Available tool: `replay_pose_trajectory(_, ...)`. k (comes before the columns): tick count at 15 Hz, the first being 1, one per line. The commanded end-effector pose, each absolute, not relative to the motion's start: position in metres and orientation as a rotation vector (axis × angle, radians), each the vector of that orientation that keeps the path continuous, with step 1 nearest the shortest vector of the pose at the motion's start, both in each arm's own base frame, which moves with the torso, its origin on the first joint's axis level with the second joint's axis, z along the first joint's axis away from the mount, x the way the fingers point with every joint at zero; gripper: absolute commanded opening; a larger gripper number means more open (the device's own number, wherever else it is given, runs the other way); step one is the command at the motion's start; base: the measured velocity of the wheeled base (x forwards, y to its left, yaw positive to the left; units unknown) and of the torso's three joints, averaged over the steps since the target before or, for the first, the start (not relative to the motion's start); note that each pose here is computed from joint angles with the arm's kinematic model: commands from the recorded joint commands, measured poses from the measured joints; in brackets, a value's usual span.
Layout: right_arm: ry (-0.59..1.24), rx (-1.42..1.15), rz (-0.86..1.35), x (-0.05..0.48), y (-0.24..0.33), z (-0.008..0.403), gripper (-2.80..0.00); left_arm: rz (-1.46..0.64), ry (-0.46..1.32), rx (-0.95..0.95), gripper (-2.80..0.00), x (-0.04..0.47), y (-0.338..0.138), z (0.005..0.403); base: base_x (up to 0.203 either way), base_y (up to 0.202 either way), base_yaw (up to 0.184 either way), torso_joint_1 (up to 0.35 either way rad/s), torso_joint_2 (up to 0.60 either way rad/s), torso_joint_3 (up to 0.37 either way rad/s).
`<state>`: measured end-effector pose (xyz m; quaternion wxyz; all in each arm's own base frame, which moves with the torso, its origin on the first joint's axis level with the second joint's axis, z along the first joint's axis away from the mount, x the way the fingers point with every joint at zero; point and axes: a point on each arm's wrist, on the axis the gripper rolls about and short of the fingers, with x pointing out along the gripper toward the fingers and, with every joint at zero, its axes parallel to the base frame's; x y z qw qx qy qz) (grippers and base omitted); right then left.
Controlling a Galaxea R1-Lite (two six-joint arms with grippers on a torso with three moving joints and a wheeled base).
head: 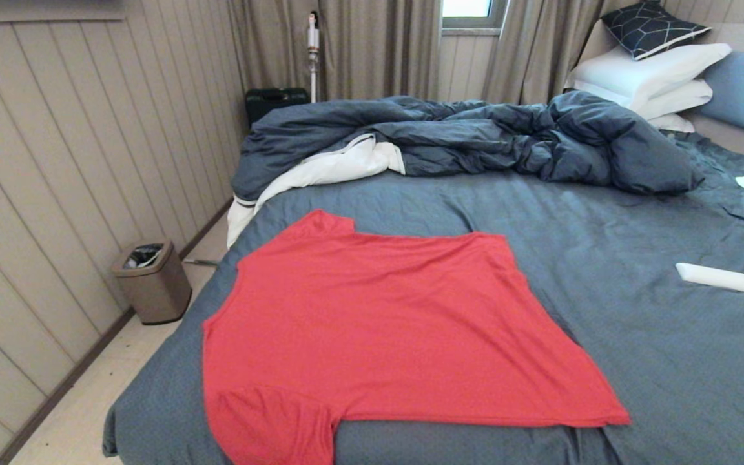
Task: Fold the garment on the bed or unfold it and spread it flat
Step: Fold the red T-shirt
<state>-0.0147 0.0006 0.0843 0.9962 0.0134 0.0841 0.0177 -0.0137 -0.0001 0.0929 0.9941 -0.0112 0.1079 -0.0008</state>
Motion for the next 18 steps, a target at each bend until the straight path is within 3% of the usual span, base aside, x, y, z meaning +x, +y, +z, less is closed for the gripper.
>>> replay_pose_trajectory(1, 0.248, 0.035, 0.036, 0.004, 0.001, 0.114, -2.8, -0.017, 0.314, -0.029, -2.8, 0.005, 0.0, 0.121, 0.0, 0.0, 0.0, 0.0, 0.0, 0.0)
replay_pose_trajectory(6, 0.249, 0.141, 0.022, 0.072, 0.001, 0.218, -2.8, -0.06, 0.434, -0.083, -2.8, 0.088, -0.002, 0.206, 0.0, 0.0, 0.0, 0.0, 0.0, 0.0)
replay_pose_trajectory(9, 0.402, 0.204, -0.008, 0.111, 0.0, 0.244, -2.8, -0.149, 0.587, -0.131, -2.8, 0.144, -0.004, 0.225, 0.0, 0.0, 0.0, 0.0, 0.0, 0.0)
replay_pose_trajectory(12, 0.551, 0.297, -0.075, 0.142, -0.005, 0.264, -2.8, -0.287, 0.811, -0.25, -2.8, 0.198, -0.004, 0.216, 0.0, 0.0, 0.0, 0.0, 0.0, 0.0)
replay_pose_trajectory(16, 0.622, 0.37, -0.173, 0.149, -0.016, 0.276, -2.8, -0.356, 1.042, -0.426, -2.8, 0.267, 0.006, 0.171, 0.0, 0.0, 0.0, 0.0, 0.0, 0.0)
replay_pose_trajectory(17, 0.623, 0.38, -0.176, 0.149, -0.016, 0.276, -2.8, -0.365, 1.075, -0.444, 0.0, 0.279, 0.007, 0.158, 0.0, 0.0, 0.0, 0.0, 0.0, 0.0)
replay_pose_trajectory(18, 0.628, 0.382, -0.177, 0.151, -0.016, 0.275, -2.8, -0.371, 1.089, -0.454, 0.0, 0.288, 0.008, 0.148, 0.0, 0.0, 0.0, 0.0, 0.0, 0.0)
